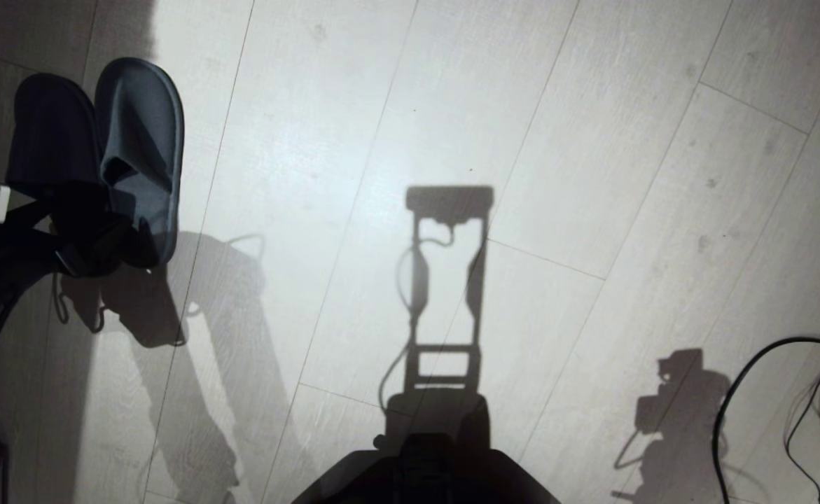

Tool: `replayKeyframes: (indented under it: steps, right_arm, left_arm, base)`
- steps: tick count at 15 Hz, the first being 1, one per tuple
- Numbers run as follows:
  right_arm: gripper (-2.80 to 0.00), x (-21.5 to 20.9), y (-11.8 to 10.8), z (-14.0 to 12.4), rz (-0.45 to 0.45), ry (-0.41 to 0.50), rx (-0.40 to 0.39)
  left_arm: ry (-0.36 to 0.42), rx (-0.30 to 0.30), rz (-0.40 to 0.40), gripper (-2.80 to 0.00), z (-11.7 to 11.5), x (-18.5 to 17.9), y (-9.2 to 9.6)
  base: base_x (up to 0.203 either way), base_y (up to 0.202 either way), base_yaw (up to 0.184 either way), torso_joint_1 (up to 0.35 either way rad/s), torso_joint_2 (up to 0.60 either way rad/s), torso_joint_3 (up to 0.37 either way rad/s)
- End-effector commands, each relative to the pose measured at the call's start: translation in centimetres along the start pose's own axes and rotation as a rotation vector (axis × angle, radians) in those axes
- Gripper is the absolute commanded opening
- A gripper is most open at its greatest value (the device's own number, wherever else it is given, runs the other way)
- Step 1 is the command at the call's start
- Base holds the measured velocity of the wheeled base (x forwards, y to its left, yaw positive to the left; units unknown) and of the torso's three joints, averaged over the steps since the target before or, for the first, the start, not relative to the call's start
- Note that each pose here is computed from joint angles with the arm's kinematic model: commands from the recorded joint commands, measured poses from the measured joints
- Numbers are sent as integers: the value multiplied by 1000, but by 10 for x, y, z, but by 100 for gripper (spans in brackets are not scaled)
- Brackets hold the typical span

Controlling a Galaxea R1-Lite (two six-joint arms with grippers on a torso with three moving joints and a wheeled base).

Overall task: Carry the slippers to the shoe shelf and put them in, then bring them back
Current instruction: Pick up the slippers on the floor

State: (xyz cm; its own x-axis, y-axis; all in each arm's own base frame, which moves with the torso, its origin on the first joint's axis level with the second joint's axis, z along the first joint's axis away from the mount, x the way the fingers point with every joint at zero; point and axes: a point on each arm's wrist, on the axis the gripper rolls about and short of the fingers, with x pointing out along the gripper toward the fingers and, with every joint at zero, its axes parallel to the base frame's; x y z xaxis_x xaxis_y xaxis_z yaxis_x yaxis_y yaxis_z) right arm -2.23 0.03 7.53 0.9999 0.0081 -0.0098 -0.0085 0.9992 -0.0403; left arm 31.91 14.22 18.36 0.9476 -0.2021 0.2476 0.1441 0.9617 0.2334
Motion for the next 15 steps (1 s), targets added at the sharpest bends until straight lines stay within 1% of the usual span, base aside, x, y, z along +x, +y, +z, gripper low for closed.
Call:
replayKeyframes:
  steps: [1,5,9,12,15]
  right_arm:
    - [-280,0,0,0,1,1,-1]
    - [-280,0,0,0,1,2,-1]
    - [-280,0,0,0,1,2,-1]
    - [-280,0,0,0,1,2,-1]
    - [-280,0,0,0,0,2,-1]
  left_arm:
    - [-3,-57,-15,0,-5,6,-3]
    - [-6,-68,-16,0,-5,7,-3]
    - [-29,-49,3,0,1,12,4]
    - [-35,-45,3,0,3,12,4]
    - [-39,-29,34,0,8,6,15]
  base:
    - [0,0,0,0,0,0]
    - [0,0,0,0,0,0]
    - [0,0,0,0,0,0]
    - [0,0,0,0,0,0]
    - [0,0,0,0,0,0]
